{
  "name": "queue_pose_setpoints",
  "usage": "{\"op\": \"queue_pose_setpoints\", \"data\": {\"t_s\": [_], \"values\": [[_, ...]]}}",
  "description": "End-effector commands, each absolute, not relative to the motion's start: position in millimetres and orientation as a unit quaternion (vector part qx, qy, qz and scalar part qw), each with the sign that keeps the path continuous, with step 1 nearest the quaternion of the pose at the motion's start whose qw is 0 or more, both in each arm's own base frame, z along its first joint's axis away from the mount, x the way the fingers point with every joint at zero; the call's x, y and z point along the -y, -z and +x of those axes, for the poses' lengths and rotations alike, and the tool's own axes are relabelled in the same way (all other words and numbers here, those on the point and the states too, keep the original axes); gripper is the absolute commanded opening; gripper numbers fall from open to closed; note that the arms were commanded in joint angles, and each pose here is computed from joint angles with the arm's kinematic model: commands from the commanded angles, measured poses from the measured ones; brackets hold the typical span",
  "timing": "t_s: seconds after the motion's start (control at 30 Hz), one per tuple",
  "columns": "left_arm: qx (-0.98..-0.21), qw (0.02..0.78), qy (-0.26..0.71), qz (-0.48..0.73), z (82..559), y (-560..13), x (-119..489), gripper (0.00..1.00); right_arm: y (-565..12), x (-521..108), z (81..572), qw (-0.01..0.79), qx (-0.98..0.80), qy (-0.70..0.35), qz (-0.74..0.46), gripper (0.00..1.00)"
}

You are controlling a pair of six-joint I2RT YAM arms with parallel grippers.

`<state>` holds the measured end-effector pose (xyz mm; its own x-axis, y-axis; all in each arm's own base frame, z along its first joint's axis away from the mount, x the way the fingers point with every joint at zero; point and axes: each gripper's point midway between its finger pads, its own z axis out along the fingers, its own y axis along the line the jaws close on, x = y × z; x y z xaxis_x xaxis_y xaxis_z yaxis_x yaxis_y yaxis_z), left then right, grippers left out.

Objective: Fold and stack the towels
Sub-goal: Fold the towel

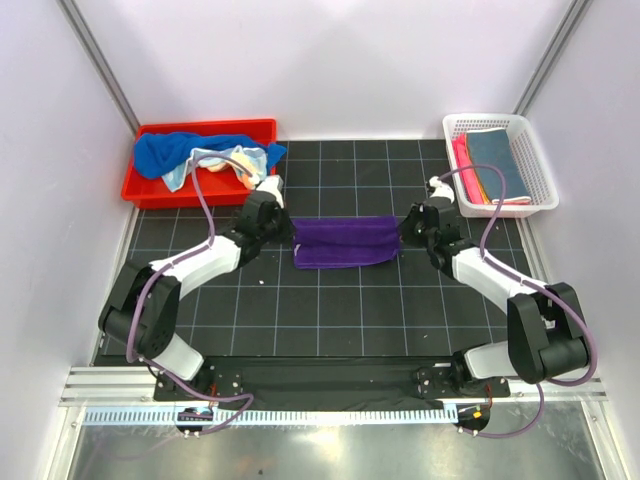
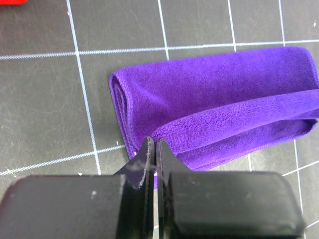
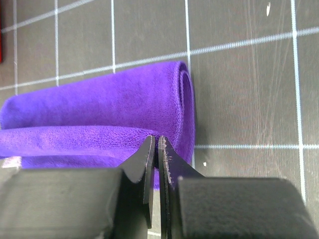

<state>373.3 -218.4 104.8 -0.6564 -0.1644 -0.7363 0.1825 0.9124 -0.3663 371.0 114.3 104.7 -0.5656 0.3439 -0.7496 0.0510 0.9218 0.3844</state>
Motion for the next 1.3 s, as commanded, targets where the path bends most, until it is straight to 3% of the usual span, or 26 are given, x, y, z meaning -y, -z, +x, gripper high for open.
{"op": "queue_pose_setpoints", "data": {"t_s": [0.0,0.43,0.53,0.57,0.67,0.77,0.9,1.27], "values": [[-0.876,0.434,0.213,-0.001,375,-113,219,0.0,-111,-116,370,0.466,-0.86,-0.169,0.121,0.01],[-0.892,0.394,0.221,0.0,357,-80,225,0.01,-79,-116,355,0.435,-0.877,-0.161,0.123,0.01],[-0.894,0.39,0.222,-0.003,352,-77,224,0.11,-77,-115,353,0.43,-0.88,-0.158,0.124,0.1],[-0.894,0.389,0.222,-0.003,350,-76,224,0.19,-77,-115,352,0.428,-0.881,-0.16,0.124,0.16],[-0.894,0.389,0.224,-0.005,345,-79,221,0.32,-79,-115,350,0.428,-0.88,-0.163,0.126,0.28],[-0.891,0.394,0.226,-0.004,342,-90,220,0.35,-87,-111,348,0.432,-0.88,-0.152,0.127,0.31],[-0.894,0.391,0.222,0.0,335,-106,215,0.35,-103,-109,345,0.43,-0.881,-0.149,0.126,0.33],[-0.901,0.353,0.25,0.006,343,-135,238,0.17,-129,-140,350,0.415,-0.891,-0.159,0.096,0.33]]}}
